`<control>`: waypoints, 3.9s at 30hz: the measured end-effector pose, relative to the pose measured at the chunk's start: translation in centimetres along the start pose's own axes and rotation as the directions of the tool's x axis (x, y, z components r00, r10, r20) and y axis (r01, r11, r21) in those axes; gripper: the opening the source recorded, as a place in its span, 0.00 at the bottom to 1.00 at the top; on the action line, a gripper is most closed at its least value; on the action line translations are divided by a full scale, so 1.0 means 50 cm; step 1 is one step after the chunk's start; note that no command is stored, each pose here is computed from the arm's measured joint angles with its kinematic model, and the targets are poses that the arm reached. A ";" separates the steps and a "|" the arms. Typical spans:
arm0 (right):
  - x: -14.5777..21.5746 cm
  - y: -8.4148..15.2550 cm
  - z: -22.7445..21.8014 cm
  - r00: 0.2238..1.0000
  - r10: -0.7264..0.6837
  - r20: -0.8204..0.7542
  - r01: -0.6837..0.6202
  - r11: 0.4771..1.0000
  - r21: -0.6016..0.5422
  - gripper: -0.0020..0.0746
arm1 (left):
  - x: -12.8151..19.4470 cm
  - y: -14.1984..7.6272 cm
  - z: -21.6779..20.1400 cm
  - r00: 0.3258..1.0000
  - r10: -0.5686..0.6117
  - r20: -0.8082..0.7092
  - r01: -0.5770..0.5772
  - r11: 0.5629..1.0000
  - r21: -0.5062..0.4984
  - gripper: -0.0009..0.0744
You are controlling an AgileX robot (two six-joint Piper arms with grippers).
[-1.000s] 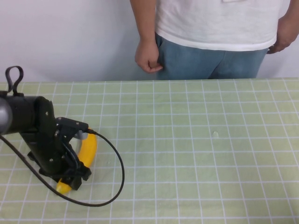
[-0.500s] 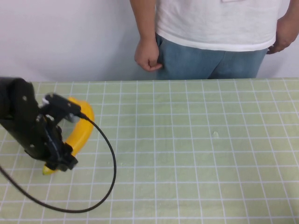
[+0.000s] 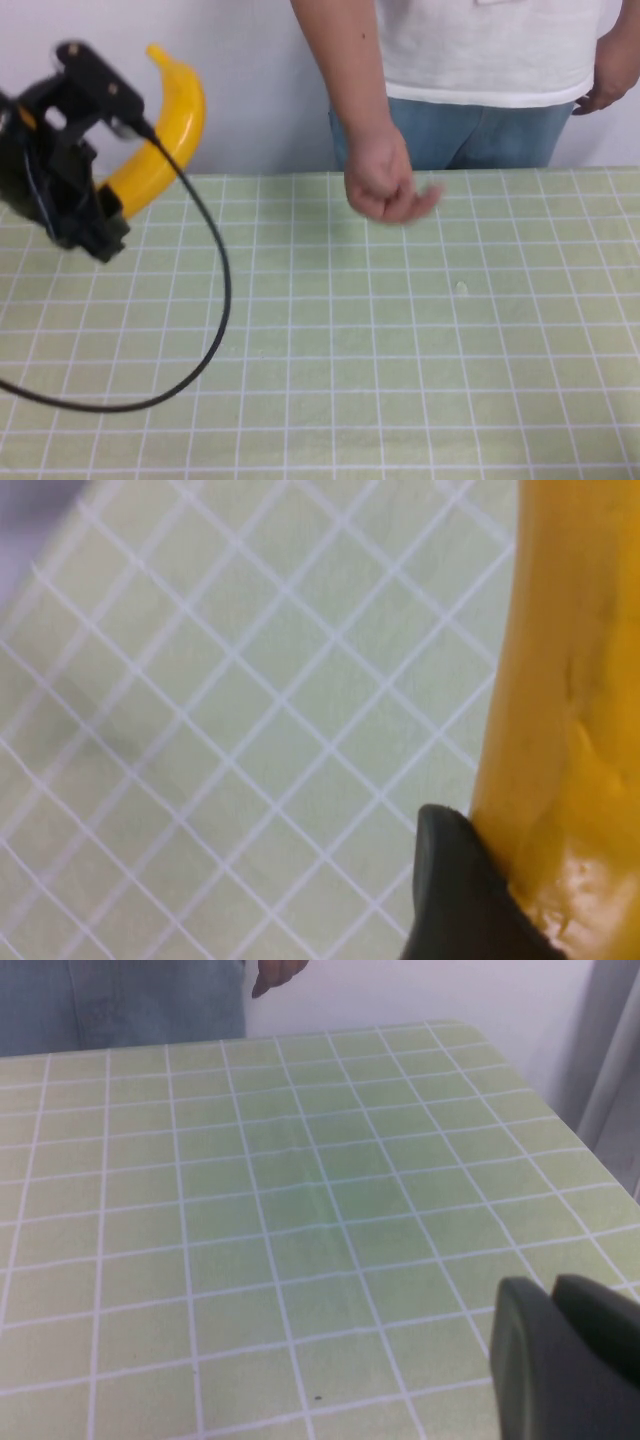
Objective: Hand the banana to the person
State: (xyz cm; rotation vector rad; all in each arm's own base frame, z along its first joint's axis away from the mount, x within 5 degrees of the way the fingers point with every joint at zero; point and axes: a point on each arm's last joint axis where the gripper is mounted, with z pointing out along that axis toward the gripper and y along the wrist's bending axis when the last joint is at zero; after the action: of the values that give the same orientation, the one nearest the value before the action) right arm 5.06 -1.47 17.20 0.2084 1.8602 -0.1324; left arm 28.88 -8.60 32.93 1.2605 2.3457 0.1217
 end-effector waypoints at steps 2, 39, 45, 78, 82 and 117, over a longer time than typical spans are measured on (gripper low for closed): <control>0.000 0.000 0.000 1.000 0.000 0.000 0.000 1.000 0.000 0.01 | -0.026 -0.002 -0.023 0.999 0.036 0.017 -0.036 0.999 0.002 0.39; 0.000 0.000 0.000 1.000 0.000 0.000 0.000 1.000 0.000 0.01 | -0.247 -0.221 0.095 0.903 0.427 -0.056 -0.405 0.886 0.227 0.39; 0.000 0.000 0.000 1.000 0.000 0.000 0.000 1.000 0.000 0.01 | -0.251 -0.216 0.091 0.941 0.328 -0.077 -0.308 0.930 0.198 0.70; 0.000 0.000 0.000 1.000 0.000 0.000 0.000 1.000 0.000 0.01 | 0.115 -0.233 -0.258 0.985 -0.064 0.162 0.064 0.998 0.005 0.06; 0.000 0.000 0.000 1.000 0.000 0.000 0.000 1.000 0.000 0.01 | 0.185 -0.257 -0.268 0.964 -0.105 0.246 0.102 0.995 0.024 0.02; 0.000 0.000 0.000 1.000 0.000 0.000 0.000 1.000 0.000 0.01 | 0.285 -0.250 -0.280 0.748 -0.104 0.656 0.331 0.914 -0.233 0.01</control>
State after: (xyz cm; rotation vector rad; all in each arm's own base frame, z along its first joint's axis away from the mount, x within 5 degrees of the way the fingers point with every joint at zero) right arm 5.06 -1.47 17.20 0.2084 1.8602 -0.1324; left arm 6.44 -2.30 36.52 0.6901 1.7583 0.0100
